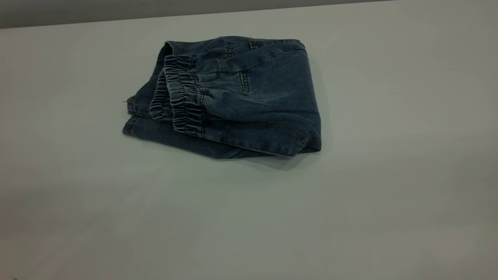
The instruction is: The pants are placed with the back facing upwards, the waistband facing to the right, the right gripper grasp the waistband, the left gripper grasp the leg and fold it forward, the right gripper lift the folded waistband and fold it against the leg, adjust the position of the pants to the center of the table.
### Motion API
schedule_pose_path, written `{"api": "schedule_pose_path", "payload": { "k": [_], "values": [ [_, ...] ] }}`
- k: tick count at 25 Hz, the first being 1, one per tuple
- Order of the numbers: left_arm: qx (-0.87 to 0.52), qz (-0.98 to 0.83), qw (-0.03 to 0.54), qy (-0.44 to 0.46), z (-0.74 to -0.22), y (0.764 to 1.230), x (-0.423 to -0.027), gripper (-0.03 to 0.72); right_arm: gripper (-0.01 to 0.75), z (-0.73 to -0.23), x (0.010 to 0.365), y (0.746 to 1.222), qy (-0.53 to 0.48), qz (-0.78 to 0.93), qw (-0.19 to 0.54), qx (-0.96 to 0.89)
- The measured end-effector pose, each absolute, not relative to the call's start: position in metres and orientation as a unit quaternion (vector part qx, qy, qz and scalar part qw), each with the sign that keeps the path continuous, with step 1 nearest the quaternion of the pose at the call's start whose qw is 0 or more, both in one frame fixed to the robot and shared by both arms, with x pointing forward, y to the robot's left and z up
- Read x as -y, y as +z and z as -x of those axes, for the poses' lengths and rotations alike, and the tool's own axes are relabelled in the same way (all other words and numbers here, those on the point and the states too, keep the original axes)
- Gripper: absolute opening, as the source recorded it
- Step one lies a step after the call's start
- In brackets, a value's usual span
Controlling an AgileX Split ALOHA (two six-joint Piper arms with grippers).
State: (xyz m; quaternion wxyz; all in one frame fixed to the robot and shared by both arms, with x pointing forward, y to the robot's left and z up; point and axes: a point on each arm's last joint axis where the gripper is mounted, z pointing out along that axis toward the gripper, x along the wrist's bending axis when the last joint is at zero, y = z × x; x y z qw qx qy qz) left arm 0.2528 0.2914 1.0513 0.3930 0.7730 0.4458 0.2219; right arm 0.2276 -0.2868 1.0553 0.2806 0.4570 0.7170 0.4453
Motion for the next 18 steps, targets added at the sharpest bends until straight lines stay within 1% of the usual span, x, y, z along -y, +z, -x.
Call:
{"api": "schedule_pose_path", "payload": {
  "k": [11,18],
  "values": [
    [-0.599,-0.659,0.339,0.304,-0.254,1.051,-0.298,0.476,0.529,-0.230,0.285,1.055,0.426,-0.504,0.308,-0.684],
    [-0.620,-0.617,0.343,0.342,-0.244,1.052,-0.299,0.477,0.529,-0.230,0.285,1.055,0.425,-0.508,0.310,-0.682]
  ]
}}
